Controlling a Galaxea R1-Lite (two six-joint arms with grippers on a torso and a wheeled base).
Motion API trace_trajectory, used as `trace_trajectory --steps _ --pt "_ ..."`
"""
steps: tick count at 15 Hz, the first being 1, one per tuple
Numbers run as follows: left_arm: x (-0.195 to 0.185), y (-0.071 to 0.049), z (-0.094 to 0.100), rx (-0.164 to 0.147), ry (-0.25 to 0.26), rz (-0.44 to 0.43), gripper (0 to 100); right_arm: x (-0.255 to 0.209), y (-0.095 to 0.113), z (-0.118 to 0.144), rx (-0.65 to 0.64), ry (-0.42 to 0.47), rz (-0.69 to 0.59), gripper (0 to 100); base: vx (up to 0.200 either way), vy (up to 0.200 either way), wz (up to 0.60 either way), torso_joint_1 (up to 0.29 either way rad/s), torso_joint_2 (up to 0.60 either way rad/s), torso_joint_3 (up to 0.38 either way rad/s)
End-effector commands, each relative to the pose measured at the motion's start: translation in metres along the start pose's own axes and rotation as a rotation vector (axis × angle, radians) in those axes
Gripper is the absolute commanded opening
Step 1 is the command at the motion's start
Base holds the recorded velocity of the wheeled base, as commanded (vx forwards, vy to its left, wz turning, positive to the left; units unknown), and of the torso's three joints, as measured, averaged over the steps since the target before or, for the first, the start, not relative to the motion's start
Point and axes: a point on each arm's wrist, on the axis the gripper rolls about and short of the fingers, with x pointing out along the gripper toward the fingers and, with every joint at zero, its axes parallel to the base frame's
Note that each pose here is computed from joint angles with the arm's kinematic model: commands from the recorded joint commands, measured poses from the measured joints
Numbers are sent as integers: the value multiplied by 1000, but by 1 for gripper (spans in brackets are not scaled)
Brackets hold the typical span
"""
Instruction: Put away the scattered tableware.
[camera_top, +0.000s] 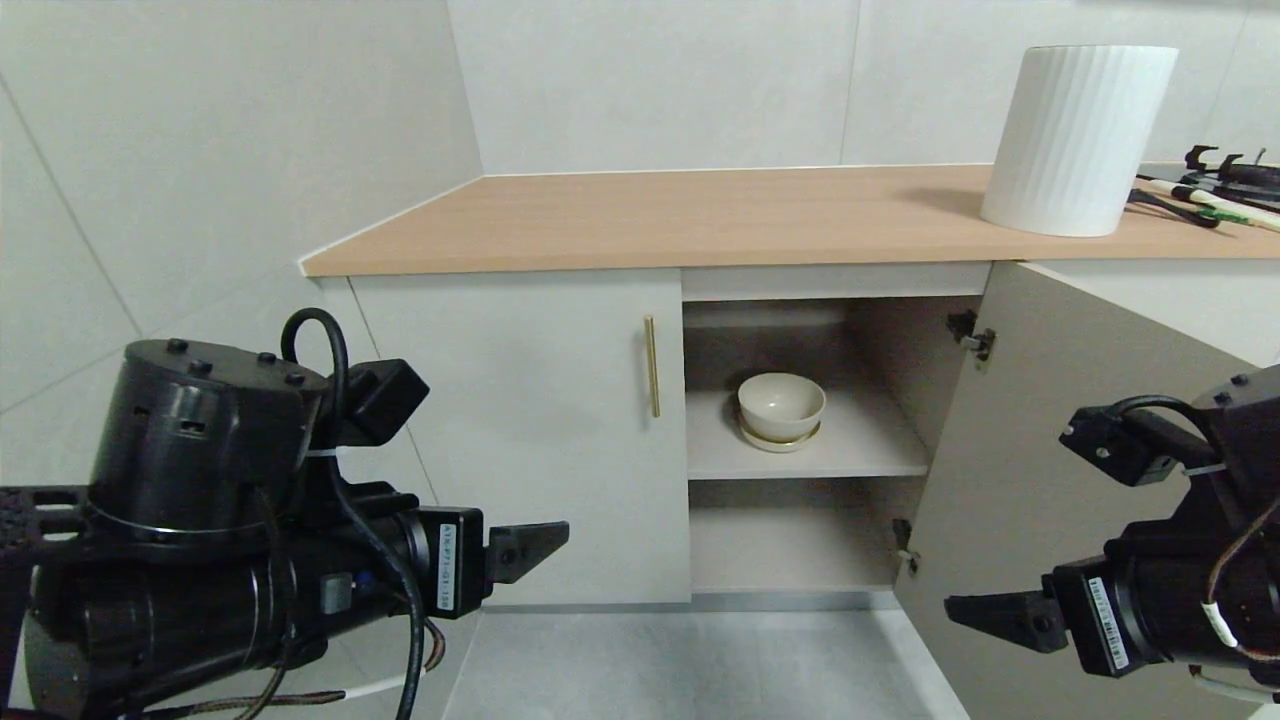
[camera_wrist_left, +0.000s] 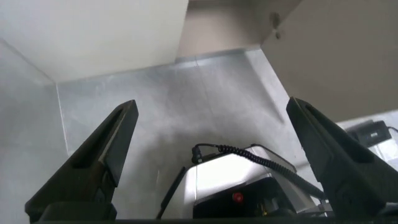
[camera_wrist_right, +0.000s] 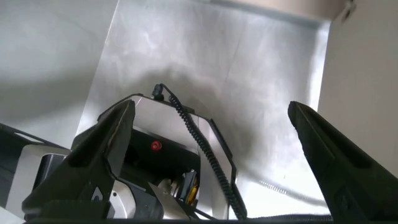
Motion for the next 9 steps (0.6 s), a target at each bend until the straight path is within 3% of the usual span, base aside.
trace_trajectory --steps 1,2,9 --pt "1 0 -1 0 5 2 100 1 0 -1 0 4 -1 100 -200 0 0 2 -2 2" --pt "2 0 -1 3 7 1 100 1 0 -1 0 4 -1 100 -200 0 0 2 -2 2" --pt "1 -1 -1 4 7 0 100 -3 0 -1 -2 4 -2 100 0 0 0 0 0 0"
